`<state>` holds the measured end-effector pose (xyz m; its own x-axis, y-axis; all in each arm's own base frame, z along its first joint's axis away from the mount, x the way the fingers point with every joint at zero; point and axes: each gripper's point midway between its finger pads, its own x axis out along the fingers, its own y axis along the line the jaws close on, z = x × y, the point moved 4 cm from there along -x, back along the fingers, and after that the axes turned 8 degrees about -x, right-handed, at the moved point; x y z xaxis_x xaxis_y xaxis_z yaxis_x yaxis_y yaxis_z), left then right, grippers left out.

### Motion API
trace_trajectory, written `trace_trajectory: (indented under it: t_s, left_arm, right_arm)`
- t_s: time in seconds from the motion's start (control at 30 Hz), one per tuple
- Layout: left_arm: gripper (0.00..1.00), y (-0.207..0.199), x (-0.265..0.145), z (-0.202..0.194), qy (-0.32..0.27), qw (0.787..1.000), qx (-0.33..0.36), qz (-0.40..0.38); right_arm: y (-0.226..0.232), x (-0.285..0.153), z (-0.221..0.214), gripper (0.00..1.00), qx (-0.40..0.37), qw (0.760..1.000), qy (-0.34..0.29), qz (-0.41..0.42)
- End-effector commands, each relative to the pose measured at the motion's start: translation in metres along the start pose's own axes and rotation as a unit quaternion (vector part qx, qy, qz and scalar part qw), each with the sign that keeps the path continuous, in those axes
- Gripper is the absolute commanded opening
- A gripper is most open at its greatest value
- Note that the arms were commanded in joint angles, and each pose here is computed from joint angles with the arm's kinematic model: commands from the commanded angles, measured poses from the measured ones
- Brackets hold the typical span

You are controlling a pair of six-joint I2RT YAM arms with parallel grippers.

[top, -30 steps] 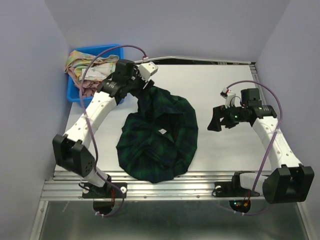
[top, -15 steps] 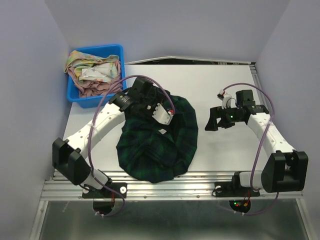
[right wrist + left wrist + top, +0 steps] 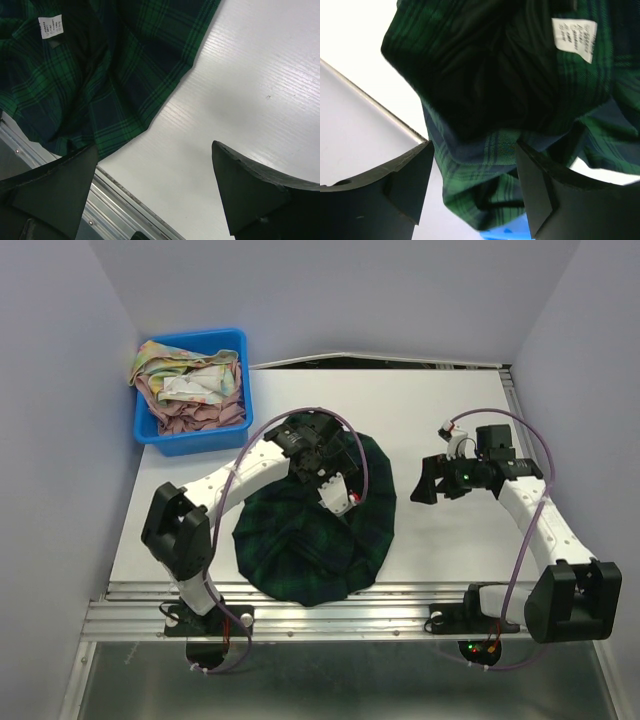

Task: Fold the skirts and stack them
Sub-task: Flatten the skirt out

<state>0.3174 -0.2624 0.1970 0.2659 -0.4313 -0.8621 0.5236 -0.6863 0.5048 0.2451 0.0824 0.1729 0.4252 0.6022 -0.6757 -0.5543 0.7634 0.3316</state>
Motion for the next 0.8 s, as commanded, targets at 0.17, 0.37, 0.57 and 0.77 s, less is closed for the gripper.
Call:
trace_trajectory:
  t_s: [0.17,0.37,0.57,0.77]
  left_arm:
    - [0.53,0.021,0.015,0.014,-0.017,0.999,0.032,-0.009]
    - [0.00,0.041,0.004,0.013,-0.006,0.999,-0.033,0.001]
    - [0.00,0.140,-0.072,-0.019,-0.048,0.924,-0.308,0.221]
    - [0.00,0.184,-0.120,-0.094,-0.009,0.756,-0.508,0.412]
  right_arm:
    - [-0.003,-0.004,0.003,1.00,-0.017,0.999,-0.027,-0.022]
    - [-0.001,-0.007,0.002,1.00,-0.019,0.999,-0.032,-0.028]
    - [0.006,-0.008,0.008,1.00,-0.027,0.999,-0.046,-0.004]
    - [0.012,-0.004,0.013,1.00,-0.033,0.997,-0.054,0.035]
